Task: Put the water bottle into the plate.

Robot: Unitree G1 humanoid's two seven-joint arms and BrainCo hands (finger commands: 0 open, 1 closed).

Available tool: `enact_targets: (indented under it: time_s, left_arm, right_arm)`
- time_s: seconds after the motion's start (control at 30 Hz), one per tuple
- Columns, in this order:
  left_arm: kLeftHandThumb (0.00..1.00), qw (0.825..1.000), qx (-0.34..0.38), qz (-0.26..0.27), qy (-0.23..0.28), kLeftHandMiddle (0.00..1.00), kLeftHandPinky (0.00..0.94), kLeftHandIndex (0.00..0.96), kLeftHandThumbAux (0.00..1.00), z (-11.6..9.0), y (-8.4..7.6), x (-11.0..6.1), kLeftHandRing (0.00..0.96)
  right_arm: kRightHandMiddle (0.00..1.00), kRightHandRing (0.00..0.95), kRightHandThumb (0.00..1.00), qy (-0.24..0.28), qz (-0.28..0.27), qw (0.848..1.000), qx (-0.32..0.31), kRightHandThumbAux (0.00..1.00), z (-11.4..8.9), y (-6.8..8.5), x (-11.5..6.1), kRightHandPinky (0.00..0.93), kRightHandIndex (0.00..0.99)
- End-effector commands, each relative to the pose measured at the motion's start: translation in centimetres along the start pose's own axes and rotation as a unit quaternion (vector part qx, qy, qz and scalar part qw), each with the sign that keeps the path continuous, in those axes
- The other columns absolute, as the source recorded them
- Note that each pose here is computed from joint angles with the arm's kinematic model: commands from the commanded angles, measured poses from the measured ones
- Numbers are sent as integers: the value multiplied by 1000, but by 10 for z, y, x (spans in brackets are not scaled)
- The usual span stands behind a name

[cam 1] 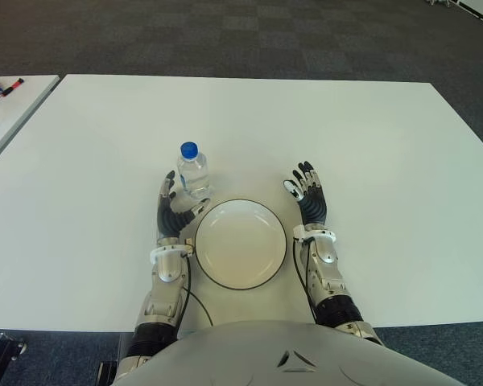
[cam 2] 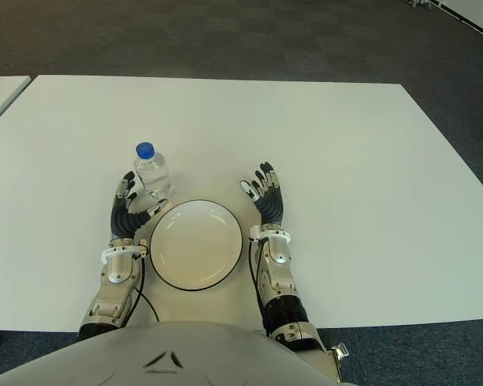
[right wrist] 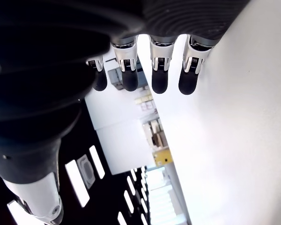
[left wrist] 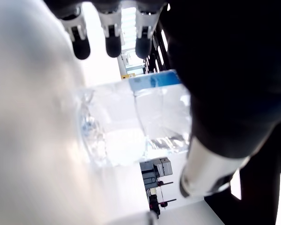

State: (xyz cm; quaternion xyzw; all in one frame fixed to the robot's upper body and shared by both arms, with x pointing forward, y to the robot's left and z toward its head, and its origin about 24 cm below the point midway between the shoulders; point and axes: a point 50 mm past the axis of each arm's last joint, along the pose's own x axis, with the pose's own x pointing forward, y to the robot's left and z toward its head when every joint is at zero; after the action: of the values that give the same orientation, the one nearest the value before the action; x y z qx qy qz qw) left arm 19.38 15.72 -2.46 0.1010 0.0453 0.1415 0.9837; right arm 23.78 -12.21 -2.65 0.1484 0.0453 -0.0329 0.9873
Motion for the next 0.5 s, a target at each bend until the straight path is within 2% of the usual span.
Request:
enact_targets:
  time_s: [0.03, 0.5]
  left_arm:
    - [0, 1000, 1, 8, 2, 88, 96, 106, 880, 0, -1, 2, 76]
    - [0, 998, 37, 41, 23, 85, 87, 102, 857, -5, 10, 3, 78]
  right_arm:
    - [91, 80, 82, 52, -6, 997, 54, 762, -21, 26, -8, 120, 73]
    - [93, 79, 89, 52, -5, 998, 47, 770, -21, 26, -8, 116, 66]
